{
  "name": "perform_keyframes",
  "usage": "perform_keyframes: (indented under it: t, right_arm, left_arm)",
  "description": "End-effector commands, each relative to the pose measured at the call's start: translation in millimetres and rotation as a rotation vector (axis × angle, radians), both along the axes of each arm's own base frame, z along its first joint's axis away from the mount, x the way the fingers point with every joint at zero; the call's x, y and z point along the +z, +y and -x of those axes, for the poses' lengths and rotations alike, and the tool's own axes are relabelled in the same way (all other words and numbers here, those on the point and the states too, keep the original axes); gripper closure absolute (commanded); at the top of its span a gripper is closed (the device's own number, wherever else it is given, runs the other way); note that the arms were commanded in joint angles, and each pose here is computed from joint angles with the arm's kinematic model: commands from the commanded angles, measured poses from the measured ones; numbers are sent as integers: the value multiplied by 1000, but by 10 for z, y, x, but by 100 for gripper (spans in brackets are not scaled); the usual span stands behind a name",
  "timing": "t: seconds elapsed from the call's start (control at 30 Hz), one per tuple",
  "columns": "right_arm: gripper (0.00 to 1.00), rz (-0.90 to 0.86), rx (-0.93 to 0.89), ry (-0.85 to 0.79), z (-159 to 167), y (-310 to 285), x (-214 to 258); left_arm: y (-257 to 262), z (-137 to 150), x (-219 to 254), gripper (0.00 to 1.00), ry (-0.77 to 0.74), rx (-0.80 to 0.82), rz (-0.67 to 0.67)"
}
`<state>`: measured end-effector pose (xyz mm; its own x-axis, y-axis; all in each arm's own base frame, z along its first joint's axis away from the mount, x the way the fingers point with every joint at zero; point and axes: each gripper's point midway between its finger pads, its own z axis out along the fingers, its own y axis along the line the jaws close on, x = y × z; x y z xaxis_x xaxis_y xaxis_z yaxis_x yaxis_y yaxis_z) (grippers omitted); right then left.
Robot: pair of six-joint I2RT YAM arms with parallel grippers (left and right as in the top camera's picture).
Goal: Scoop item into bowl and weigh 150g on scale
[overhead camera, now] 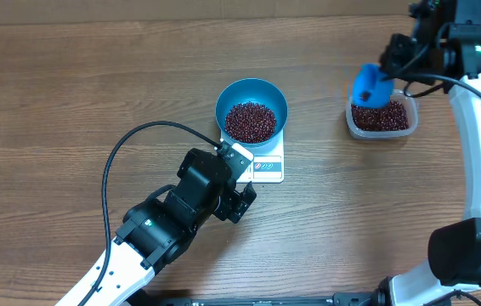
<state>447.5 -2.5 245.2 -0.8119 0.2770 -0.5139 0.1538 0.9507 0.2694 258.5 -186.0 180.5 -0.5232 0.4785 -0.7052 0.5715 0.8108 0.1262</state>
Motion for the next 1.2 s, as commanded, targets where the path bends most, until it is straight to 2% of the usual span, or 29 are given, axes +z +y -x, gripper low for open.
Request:
perform_keyframes:
  t: [0.0,0.33,0.73,1.0,1.17]
  right_arm:
    - [96,144,-38,-45,15,-224,194]
    - [96,515,-146,7,129,-559,246]
    - [96,713,-168,-4,161,-496,395]
    - [96,705,-167,-11,148,-473,397]
    - [96,589,-90,-33,73,-257,320]
  left_arm:
    - [22,-14,-29,0,4,19,-3]
    - [22,-14,-29,0,4,19,-3]
    - [22,-14,-29,1,4,19,-3]
    - [22,-14,-29,1,4,19,-3]
    - [22,-14,-29,0,4,19,-3]
